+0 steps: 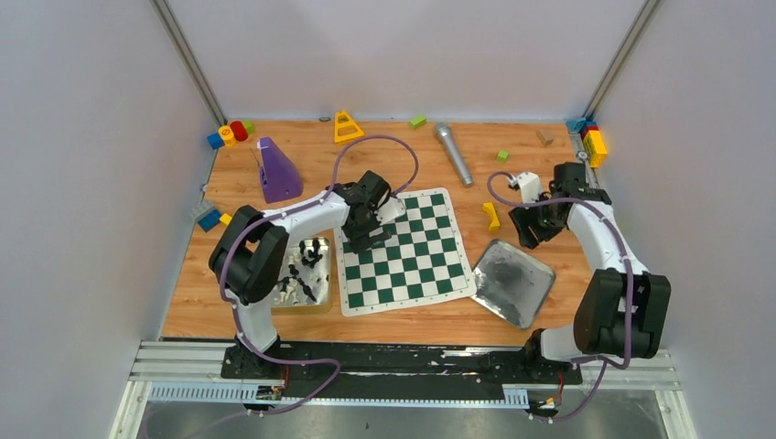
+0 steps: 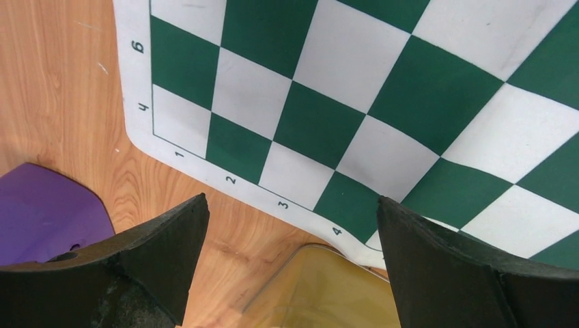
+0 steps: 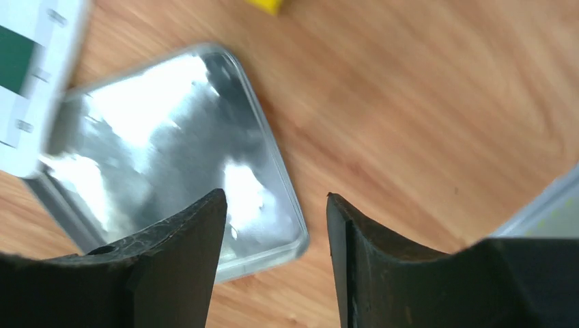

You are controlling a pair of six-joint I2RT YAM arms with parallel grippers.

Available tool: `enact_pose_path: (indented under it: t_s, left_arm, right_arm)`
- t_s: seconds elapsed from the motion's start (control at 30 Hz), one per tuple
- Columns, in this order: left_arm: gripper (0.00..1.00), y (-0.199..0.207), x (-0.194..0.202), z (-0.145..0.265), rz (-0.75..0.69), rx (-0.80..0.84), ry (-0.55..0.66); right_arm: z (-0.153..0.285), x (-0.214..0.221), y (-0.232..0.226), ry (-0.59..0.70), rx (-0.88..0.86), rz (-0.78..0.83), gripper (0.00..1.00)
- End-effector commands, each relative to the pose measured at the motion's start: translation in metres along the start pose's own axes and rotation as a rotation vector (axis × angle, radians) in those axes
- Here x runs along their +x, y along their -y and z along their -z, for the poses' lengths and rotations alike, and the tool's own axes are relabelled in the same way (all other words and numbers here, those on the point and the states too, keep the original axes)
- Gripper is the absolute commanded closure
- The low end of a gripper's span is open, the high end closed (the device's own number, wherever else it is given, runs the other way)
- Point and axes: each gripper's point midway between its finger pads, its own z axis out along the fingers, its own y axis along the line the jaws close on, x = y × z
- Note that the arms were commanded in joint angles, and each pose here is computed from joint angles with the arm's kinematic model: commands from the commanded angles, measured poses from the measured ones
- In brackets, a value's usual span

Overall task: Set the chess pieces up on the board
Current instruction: Adjust the lid at the center of the board, then adjust the chessboard at the center of the board.

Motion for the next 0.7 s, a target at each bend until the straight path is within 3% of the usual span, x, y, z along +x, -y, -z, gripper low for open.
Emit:
enact_pose_path:
  t_s: [0.0,0.1,0.3,0.43,0.67]
  left_arm:
    - [0.00,-0.022,-0.033,0.041,0.053,-0.046,0.159]
    - [0.00,-0.032,-0.038,0.062,0.076,-0.072,0.225]
    - [0.00,-0.032,-0.030,0.094,0.077,-0.092,0.340]
    - [0.00,-0.027,-0.020,0.114,0.062,-0.113,0.398]
    - [0.00,-0.019,-0.013,0.123,0.021,-0.113,0.454]
  right_arm:
    - [0.023,-0.085,-0.055,0.258,-0.211,0.023,0.42]
    - [0.016,-0.138,-0.083,0.354,-0.283,0.077,0.41]
    - [-0.033,-0.207,-0.106,0.392,-0.409,0.033,0.46]
    - [-0.069,-0.229,-0.118,0.363,-0.477,0.000,0.51]
    - [-0.118,-0.246,-0.119,0.318,-0.434,-0.040,0.59]
